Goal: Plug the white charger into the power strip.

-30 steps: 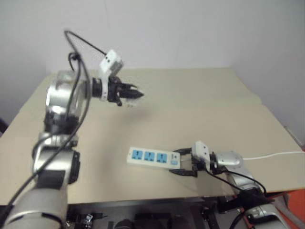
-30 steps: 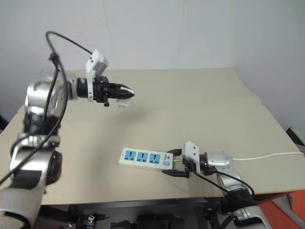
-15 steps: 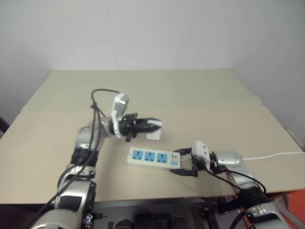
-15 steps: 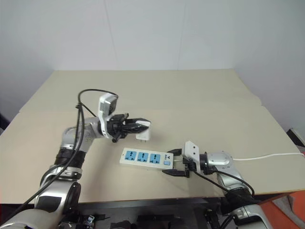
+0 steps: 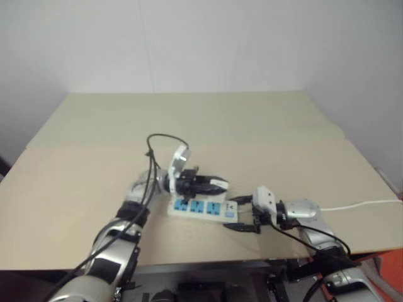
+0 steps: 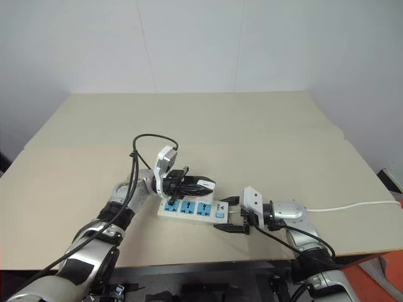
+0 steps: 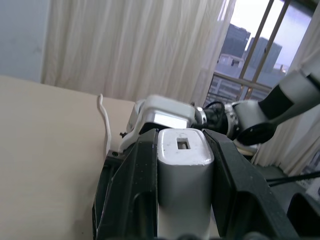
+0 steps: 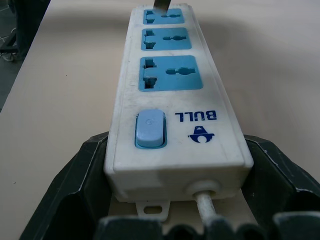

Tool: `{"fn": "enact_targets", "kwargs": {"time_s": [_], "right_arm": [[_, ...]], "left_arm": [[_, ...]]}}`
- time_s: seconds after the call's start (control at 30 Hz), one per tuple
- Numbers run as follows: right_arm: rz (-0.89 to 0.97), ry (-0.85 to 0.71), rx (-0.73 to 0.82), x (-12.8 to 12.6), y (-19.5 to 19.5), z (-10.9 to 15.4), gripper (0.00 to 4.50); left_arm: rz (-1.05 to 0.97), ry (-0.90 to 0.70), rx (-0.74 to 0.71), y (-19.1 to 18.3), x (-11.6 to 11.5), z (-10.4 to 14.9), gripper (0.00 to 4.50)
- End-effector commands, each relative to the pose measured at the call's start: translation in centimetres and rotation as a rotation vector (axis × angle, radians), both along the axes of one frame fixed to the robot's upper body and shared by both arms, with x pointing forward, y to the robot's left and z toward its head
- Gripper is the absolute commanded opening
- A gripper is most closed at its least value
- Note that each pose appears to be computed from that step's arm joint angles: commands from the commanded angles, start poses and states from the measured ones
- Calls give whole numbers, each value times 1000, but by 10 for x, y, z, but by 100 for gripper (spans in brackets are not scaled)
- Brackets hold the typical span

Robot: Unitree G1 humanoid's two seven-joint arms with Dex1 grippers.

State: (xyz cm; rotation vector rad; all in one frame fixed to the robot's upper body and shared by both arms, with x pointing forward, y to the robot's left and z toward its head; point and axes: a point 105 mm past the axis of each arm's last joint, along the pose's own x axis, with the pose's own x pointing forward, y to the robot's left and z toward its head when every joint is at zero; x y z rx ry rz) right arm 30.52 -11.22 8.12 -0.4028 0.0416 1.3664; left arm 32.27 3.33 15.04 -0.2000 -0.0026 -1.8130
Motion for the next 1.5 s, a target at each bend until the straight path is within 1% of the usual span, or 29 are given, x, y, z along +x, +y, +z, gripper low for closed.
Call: {"fn": "enact_targets", "kwargs": {"time_s": [0.03, 0.3, 0.6, 0.8, 1.0, 1.2, 1.37, 1.5], "right_arm": [[-6, 39, -38, -4, 2, -15, 343], [-13, 39, -45, -5, 0, -17, 343], [-23, 34, -44, -5, 0, -17, 343], [-26, 32, -42, -5, 1, -17, 343], [-24, 32, -43, -6, 2, -18, 343], [-22, 33, -47, -7, 0, -19, 343], [-18, 32, -50, -7, 1, -20, 343], [-14, 30, -50, -6, 2, -19, 343]], "left_arm": [[-18, -50, 7, -7, 1, 2, 102], [-19, -95, 79, -4, 1, -10, 102], [-11, -108, 120, 3, 1, -17, 102], [-4, -107, 106, 0, 1, -21, 102], [-7, -122, 123, 0, -1, -28, 102], [34, -132, 121, 16, 2, -25, 102], [64, -132, 155, 37, 0, -30, 102], [71, -141, 165, 43, 0, -30, 102]]}}
